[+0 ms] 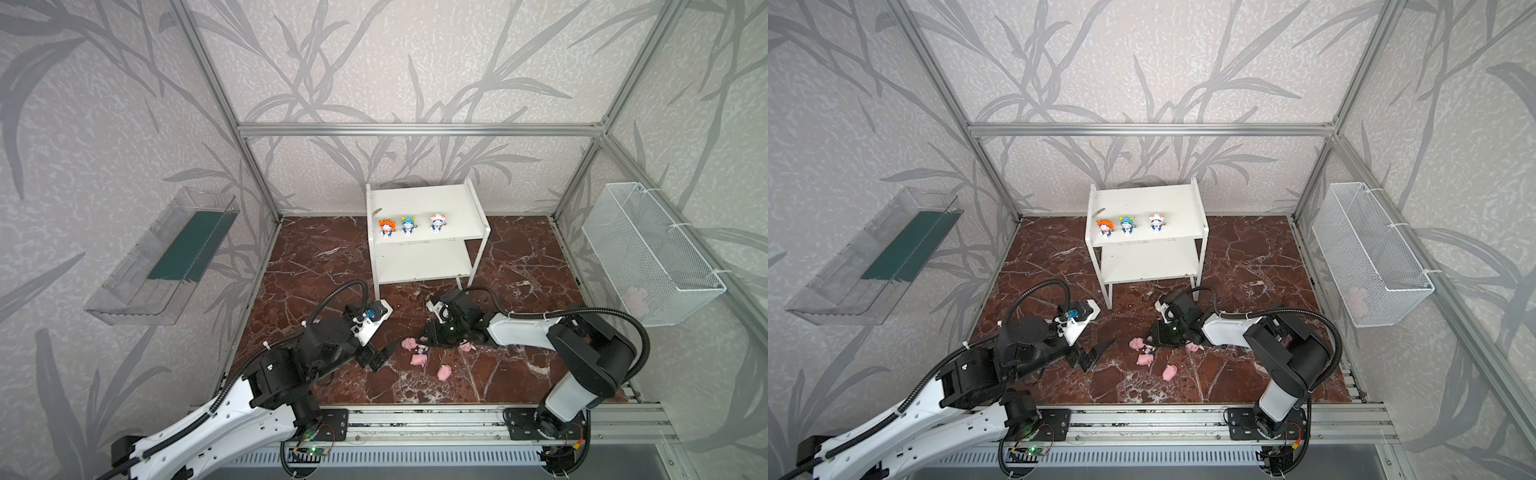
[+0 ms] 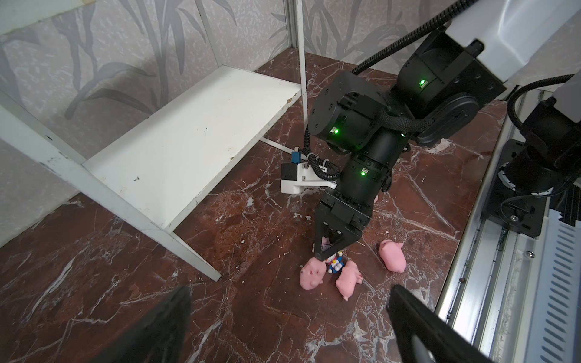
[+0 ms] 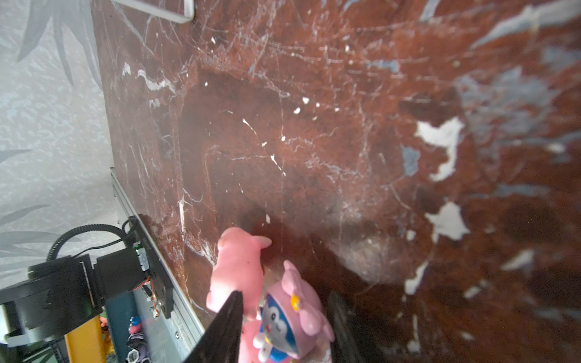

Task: Place and organize the plastic toys onto the shelf
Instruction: 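Close the right gripper on the pink-hooded figure between the pigs, then lift the pink-hooded figure with the right gripper and carry it to the top shelf, then lower the pink-hooded figure beside the white-hooded figure and open the right gripper, then move the right gripper back down toward the pink pig toys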

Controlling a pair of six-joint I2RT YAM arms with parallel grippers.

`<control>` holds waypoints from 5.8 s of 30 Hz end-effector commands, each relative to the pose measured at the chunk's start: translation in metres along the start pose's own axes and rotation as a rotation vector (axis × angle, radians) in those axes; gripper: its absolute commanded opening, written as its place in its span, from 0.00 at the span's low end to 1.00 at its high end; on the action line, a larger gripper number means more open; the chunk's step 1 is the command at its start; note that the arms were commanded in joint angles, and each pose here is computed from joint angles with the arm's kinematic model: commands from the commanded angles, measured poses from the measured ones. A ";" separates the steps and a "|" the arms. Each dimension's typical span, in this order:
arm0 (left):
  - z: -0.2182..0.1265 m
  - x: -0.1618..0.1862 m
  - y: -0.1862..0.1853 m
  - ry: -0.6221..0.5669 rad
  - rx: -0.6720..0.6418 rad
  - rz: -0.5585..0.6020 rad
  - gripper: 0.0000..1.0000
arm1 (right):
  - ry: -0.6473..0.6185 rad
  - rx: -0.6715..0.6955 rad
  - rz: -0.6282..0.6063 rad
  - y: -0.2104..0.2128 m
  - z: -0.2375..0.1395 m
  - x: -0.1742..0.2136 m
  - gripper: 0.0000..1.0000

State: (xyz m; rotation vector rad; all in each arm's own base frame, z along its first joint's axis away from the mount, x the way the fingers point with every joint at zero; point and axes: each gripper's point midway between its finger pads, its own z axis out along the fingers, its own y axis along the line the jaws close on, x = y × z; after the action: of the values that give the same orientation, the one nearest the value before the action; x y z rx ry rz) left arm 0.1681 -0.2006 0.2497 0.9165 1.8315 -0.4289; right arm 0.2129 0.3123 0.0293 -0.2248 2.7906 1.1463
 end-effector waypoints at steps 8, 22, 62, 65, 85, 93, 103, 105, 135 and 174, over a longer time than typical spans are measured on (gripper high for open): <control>0.000 -0.001 0.002 -0.009 -0.008 -0.003 0.99 | 0.045 0.111 -0.001 -0.021 0.007 0.012 0.32; 0.002 -0.002 0.002 -0.007 -0.004 -0.005 0.99 | -0.022 0.056 -0.102 -0.002 -0.009 0.003 0.20; 0.005 -0.055 -0.003 -0.090 0.061 0.077 0.99 | -0.750 0.180 -1.009 0.192 -0.325 -0.141 0.19; 0.003 -0.055 -0.001 -0.096 0.058 0.074 0.99 | -0.756 0.162 -1.024 0.193 -0.328 -0.156 0.18; 0.000 -0.046 0.005 -0.097 0.045 0.050 0.99 | -0.740 0.299 -1.008 0.162 -0.317 -0.206 0.18; 0.000 -0.045 0.007 -0.098 0.043 0.043 0.99 | -0.725 0.329 -0.997 0.151 -0.311 -0.214 0.18; 0.001 -0.045 0.007 -0.096 0.046 0.038 0.99 | -0.707 0.347 -0.987 0.144 -0.306 -0.218 0.26; 0.002 -0.045 0.008 -0.096 0.046 0.035 0.99 | -0.709 0.348 -0.983 0.144 -0.306 -0.218 0.31; 0.003 -0.048 0.008 -0.105 0.057 0.014 0.99 | -0.757 0.398 -0.948 0.133 -0.332 -0.198 0.55; -0.004 -0.063 0.018 -0.159 0.008 0.023 0.99 | -0.807 0.452 -0.890 0.128 -0.355 -0.185 0.61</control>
State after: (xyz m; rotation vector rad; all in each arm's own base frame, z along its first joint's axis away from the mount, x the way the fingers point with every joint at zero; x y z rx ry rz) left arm 0.1878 -0.2151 0.2933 0.9182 1.7294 -0.5042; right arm 0.3746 0.1762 0.3764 -0.7079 1.8446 0.2375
